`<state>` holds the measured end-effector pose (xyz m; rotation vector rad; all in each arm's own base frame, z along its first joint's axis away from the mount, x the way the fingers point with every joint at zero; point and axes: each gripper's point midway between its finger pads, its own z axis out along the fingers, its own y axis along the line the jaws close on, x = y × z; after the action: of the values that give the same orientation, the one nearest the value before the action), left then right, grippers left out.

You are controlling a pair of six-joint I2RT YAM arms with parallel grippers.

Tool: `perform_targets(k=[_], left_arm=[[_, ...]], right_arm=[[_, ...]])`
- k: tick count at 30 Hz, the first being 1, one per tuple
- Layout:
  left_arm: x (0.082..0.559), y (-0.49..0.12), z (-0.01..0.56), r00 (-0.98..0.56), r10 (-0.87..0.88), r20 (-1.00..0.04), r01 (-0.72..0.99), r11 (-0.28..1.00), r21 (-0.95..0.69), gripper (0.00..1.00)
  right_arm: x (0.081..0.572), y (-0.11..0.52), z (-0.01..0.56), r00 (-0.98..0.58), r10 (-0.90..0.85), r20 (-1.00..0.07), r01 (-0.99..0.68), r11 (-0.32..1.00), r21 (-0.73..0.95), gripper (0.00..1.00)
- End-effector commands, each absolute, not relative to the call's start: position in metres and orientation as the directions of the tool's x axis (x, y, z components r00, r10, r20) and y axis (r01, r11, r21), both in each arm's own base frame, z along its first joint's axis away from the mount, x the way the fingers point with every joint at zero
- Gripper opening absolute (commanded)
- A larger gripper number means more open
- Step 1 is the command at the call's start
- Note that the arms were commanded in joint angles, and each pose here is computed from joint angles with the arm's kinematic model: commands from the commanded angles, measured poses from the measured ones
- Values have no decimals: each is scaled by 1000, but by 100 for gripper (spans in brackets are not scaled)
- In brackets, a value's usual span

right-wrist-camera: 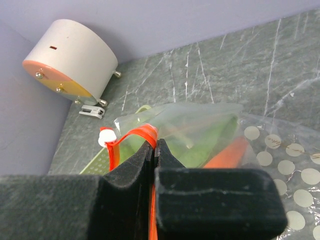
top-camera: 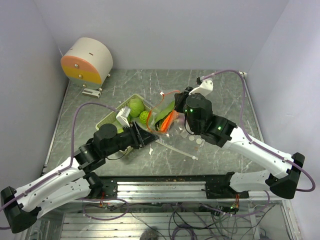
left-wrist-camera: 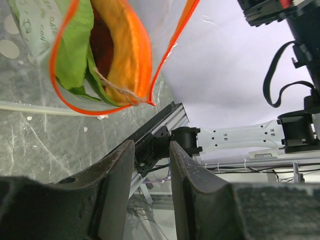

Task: Place the food in the zip-top bag and seal the zipper
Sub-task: Adjust the zipper food storage bag at the center of the board.

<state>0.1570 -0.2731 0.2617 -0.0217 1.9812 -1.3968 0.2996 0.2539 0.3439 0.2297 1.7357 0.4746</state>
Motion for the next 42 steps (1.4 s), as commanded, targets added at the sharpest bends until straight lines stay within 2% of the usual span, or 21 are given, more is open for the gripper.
perform_targets(k=[1,6,10,17,29,31,33,34,35,42], left_arm=[[157,-267,277,-728,-412,-548,383,419,-823,46],[160,-270,265,-739,-415,-530,357,426,-831,55],[166,-271,262,-732,-452,-509,330,418,-846,58],[178,-270,263,-707,-523,-476,291,399,-870,58],[193,-276,267,-675,-560,-480,280,407,-869,55],[195,-280,265,-680,-555,-479,282,404,-870,47],[195,-283,264,-686,-551,-476,286,397,-872,25],[196,-284,262,-688,-549,-475,282,401,-871,17],[197,-285,260,-689,-549,-474,279,403,-872,14],[203,-279,276,-649,-561,-514,293,439,-849,8]], right_arm=[[301,248,380,-152,486,-860,-121,855,505,0],[300,250,380,-155,488,-859,-131,852,507,0],[299,249,381,-153,490,-858,-136,849,510,0],[296,248,379,-162,494,-854,-144,845,515,0],[287,247,374,-195,504,-841,-169,828,535,0],[286,246,373,-200,505,-840,-172,826,537,0],[285,246,372,-203,506,-839,-171,825,539,0],[284,245,372,-203,506,-838,-171,825,539,0],[284,244,371,-203,506,-838,-170,825,539,0],[278,235,359,-227,476,-850,-152,845,513,0]])
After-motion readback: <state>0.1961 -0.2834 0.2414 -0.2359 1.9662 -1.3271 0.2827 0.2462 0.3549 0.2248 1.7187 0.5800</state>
